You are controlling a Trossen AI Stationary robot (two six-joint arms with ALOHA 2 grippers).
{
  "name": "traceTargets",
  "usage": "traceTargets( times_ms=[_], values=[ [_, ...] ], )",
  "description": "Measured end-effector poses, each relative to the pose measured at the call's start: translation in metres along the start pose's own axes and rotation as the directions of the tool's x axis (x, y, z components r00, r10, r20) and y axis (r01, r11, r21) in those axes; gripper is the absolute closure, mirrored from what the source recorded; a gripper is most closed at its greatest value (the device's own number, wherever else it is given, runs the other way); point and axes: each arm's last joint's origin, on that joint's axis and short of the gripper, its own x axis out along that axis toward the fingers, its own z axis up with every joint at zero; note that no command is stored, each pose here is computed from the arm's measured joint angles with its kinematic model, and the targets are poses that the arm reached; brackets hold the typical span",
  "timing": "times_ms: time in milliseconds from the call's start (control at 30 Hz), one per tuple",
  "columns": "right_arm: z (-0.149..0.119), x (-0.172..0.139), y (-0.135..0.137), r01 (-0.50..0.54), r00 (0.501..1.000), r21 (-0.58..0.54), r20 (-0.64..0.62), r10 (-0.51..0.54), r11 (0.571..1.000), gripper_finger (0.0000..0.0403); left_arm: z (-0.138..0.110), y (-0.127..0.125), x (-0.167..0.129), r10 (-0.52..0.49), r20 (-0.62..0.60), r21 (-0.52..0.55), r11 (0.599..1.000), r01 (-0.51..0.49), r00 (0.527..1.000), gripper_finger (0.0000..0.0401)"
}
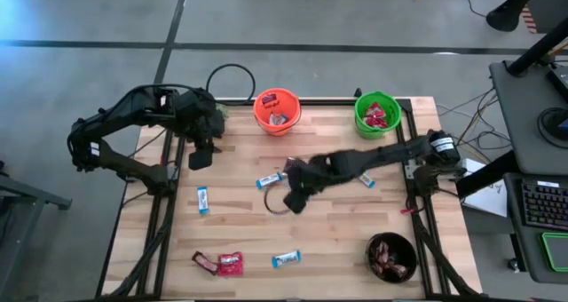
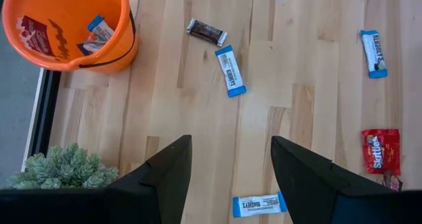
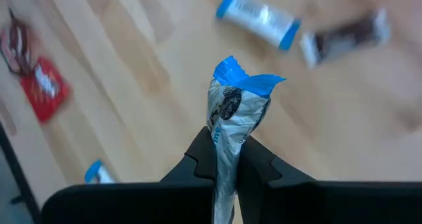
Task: Sort candy
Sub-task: Put the white chocolate into the orange bucket
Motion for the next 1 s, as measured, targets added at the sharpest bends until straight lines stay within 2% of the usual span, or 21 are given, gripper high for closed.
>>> traceTargets(
  times_ms=[233, 500, 767, 1000],
  values=[
    [0.049, -0.013, -0.039, 0.021, 0.996, -0.038, 0.084, -0.018, 0.999, 0.0390, 0.000, 0.000, 0.000, 0.000, 0.004, -0.016, 1.000, 0.000, 1.000, 0.0211],
    [0.088, -0.023, -0.092, 0.076, 0.985, -0.024, 0.156, -0.071, 0.997, 0.0390, 0.001, 0.000, 0.000, 0.000, 0.006, -0.034, 0.999, 0.000, 1.000, 0.0211],
    [0.120, -0.033, -0.129, -0.007, 0.959, -0.021, 0.283, 0.013, 1.000, 0.0390, 0.002, 0.000, 0.000, 0.002, 0.017, -0.034, 0.999, -0.001, 1.000, 0.0211],
    [0.143, -0.044, -0.155, -0.020, 0.901, -0.008, 0.432, 0.021, 1.000, 0.0390, 0.004, 0.000, 0.000, 0.005, 0.045, -0.049, 0.999, -0.002, 0.999, 0.0211]
  ],
)
